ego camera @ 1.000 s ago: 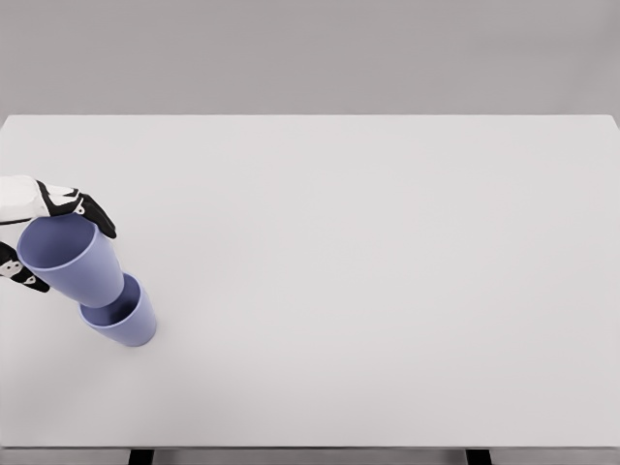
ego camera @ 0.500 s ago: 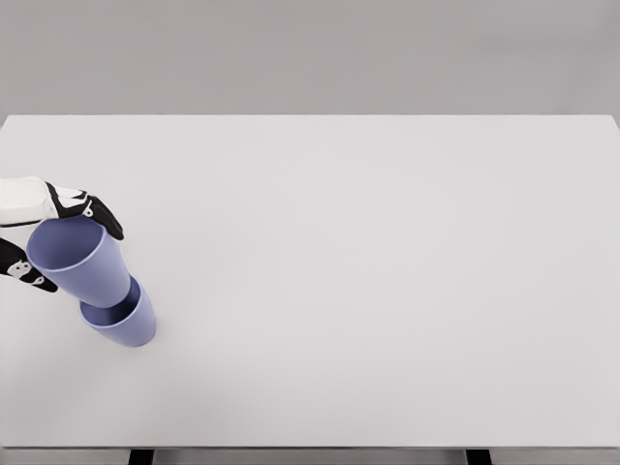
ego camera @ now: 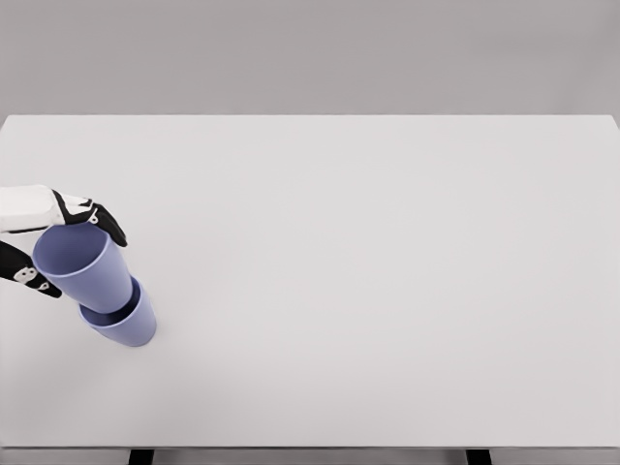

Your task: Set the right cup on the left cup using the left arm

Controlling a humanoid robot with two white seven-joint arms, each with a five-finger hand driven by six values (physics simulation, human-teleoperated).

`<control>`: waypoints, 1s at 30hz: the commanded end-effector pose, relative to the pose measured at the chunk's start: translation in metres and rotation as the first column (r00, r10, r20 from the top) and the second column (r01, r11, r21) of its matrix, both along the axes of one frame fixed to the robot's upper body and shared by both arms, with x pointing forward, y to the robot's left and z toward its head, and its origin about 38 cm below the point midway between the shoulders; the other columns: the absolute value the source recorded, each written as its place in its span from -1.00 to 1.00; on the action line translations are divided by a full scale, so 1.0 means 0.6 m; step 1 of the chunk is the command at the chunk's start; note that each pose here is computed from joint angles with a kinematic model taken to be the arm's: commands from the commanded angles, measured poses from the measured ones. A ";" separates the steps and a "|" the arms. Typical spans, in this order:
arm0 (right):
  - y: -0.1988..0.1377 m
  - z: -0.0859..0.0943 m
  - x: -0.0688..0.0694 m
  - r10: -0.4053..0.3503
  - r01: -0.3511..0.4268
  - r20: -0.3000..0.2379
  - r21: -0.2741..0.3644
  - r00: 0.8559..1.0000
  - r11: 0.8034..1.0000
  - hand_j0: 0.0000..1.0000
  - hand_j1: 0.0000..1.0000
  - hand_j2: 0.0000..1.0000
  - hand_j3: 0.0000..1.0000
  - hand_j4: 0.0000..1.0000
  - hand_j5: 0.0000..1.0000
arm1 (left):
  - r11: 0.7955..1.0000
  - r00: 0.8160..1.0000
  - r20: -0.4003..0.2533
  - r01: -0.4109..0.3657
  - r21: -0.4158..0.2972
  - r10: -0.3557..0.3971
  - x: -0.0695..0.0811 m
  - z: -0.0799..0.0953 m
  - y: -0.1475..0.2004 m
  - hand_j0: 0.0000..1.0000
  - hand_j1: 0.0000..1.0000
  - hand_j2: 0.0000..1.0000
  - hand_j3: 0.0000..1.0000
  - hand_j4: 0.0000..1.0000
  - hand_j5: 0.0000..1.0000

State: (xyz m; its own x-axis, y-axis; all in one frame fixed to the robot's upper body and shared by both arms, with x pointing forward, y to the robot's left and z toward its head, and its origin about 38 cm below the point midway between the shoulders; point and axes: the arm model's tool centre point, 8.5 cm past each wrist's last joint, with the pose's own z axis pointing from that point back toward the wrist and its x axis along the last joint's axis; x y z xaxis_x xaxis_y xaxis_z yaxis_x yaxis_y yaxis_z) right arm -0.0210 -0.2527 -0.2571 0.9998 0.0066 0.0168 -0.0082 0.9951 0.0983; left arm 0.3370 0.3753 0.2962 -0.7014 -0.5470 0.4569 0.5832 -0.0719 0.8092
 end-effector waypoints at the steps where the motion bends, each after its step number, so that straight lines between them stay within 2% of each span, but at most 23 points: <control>1: 0.000 0.000 0.000 0.000 0.000 0.000 0.000 1.000 1.000 1.00 1.00 1.00 1.00 1.00 1.00 | 1.000 1.000 0.000 -0.006 -0.002 0.006 0.000 0.003 0.002 0.12 0.12 0.12 0.12 0.12 0.12; 9: 0.000 0.000 0.000 0.000 0.000 0.000 0.000 1.000 1.000 1.00 1.00 1.00 1.00 1.00 1.00 | 1.000 1.000 0.000 -0.004 -0.006 0.004 0.001 0.001 0.000 0.15 0.15 0.15 0.15 0.15 0.15; 17: 0.000 0.000 0.000 0.000 0.000 0.000 0.000 1.000 1.000 1.00 1.00 1.00 1.00 1.00 1.00 | 1.000 1.000 0.008 -0.002 0.011 0.002 0.001 0.001 0.001 0.66 0.66 0.66 0.66 0.66 0.66; 28: 0.000 0.000 0.000 0.000 0.000 0.000 0.000 1.000 1.000 1.00 1.00 1.00 1.00 1.00 1.00 | 1.000 1.000 0.017 0.011 0.004 -0.011 0.000 0.006 -0.006 0.67 0.67 0.67 0.67 0.67 0.67; 30: 0.000 0.000 0.000 0.000 0.000 0.000 0.000 1.000 1.000 1.00 1.00 1.00 1.00 1.00 1.00 | 1.000 1.000 0.017 0.011 0.004 -0.011 0.000 0.006 -0.006 0.73 0.73 0.73 0.73 0.73 0.73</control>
